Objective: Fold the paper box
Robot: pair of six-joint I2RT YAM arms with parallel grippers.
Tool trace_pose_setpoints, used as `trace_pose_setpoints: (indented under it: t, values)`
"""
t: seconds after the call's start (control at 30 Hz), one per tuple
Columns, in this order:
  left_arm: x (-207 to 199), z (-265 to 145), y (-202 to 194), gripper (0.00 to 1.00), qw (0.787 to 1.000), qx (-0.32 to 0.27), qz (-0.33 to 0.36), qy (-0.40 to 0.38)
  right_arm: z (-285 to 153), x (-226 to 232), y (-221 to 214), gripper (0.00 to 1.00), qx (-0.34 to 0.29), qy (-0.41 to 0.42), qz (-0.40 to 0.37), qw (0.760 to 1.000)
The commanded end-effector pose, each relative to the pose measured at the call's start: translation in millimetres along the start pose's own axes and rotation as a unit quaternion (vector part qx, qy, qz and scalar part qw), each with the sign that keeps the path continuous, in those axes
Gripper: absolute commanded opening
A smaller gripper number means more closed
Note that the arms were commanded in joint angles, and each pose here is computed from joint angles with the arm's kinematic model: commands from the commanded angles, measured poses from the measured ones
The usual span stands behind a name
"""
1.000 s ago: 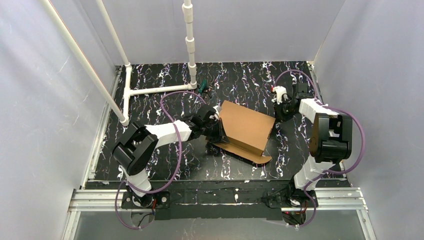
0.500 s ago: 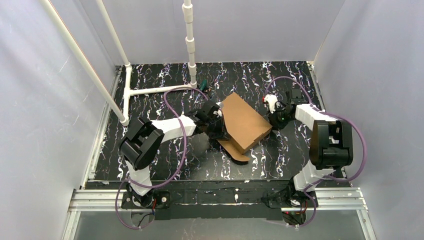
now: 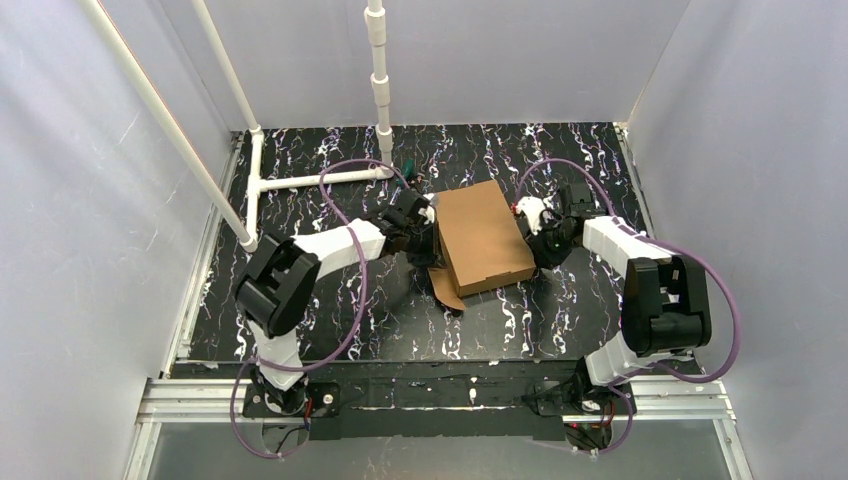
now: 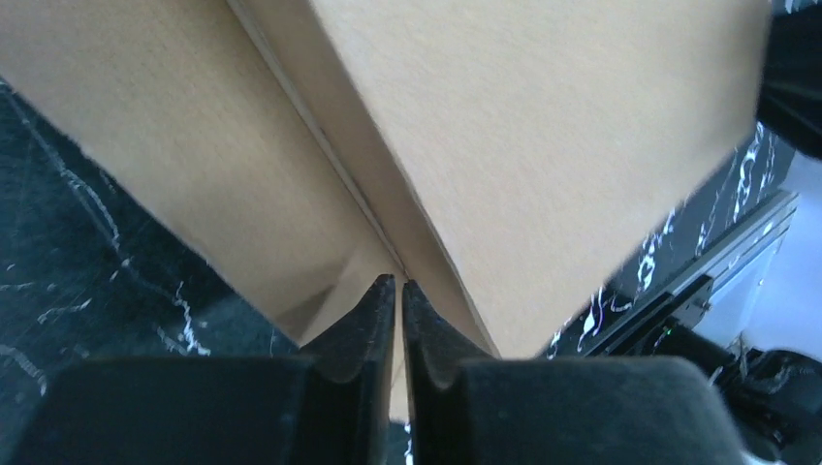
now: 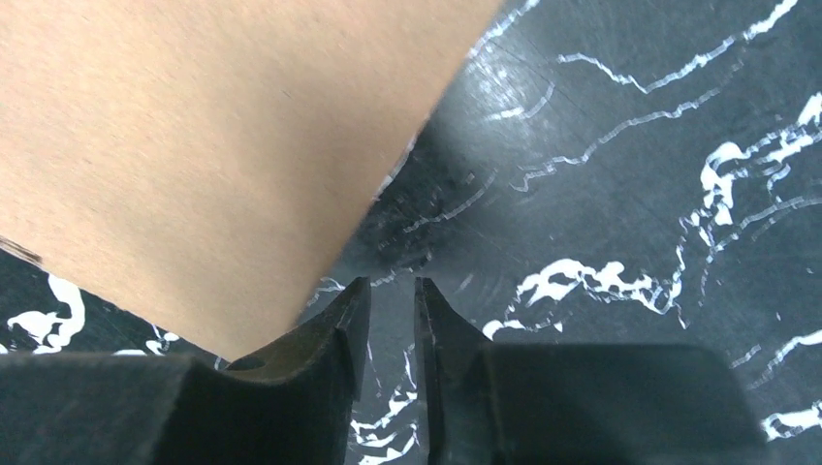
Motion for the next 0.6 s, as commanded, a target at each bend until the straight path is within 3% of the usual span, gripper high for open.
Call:
trace_pose_setpoints:
  t: [0.0, 0.13, 0.27, 0.3, 0.33, 0.4, 0.43, 0.57]
  values:
    - [-14.0, -62.3, 17.8, 0.12, 0.993, -0.061, 0.097, -0.011, -23.9, -16.7, 6.9, 0.35, -0.011, -0.046, 0.014, 0.999]
    - [-14.1, -113.6, 11.1, 0.34, 0.976, -0.104, 0.190, -0.027, -36.7, -13.1, 10.2, 0.45, -0.015, -0.034, -0.005, 0.999]
    - [-8.9, -149.4, -3.6, 0.76, 0.949, -0.148, 0.276, -0.046, -45.1, 18.0, 19.8, 0.56, -0.047, 0.057, -0.055, 0.996]
    - [-4.1, -151.3, -10.8, 0.91, 0.944, -0.158, 0.287, -0.046, -47.6, 28.1, 23.0, 0.59, -0.061, 0.084, -0.071, 0.992]
    - [-9.2, -158.1, -11.4, 0.96, 0.935, -0.179, 0.301, -0.059, -49.4, 36.8, 26.9, 0.63, -0.075, 0.103, -0.088, 0.988]
    - [-14.4, -160.2, -22.1, 0.98, 0.909, -0.214, 0.342, -0.102, -53.0, 52.8, 32.3, 0.78, -0.107, 0.133, -0.132, 0.977]
    - [-20.7, -164.2, -28.3, 0.98, 0.894, -0.227, 0.365, -0.128, -54.7, 59.8, 34.9, 0.95, -0.127, 0.142, -0.159, 0.969]
    - [-34.8, -164.6, -55.1, 0.98, 0.829, -0.230, 0.476, -0.181, -59.2, 76.9, 38.0, 0.98, -0.197, 0.141, -0.237, 0.941]
Point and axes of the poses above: each gripper's point midway between its finger pads, its own z axis out along the fingers, its own x axis along the line the jaws close on, y = z × x, the point moved 2 cm from there along -z, back along the fingers, and after that the axes turned 5 degrees about z, right-handed, at the moved point
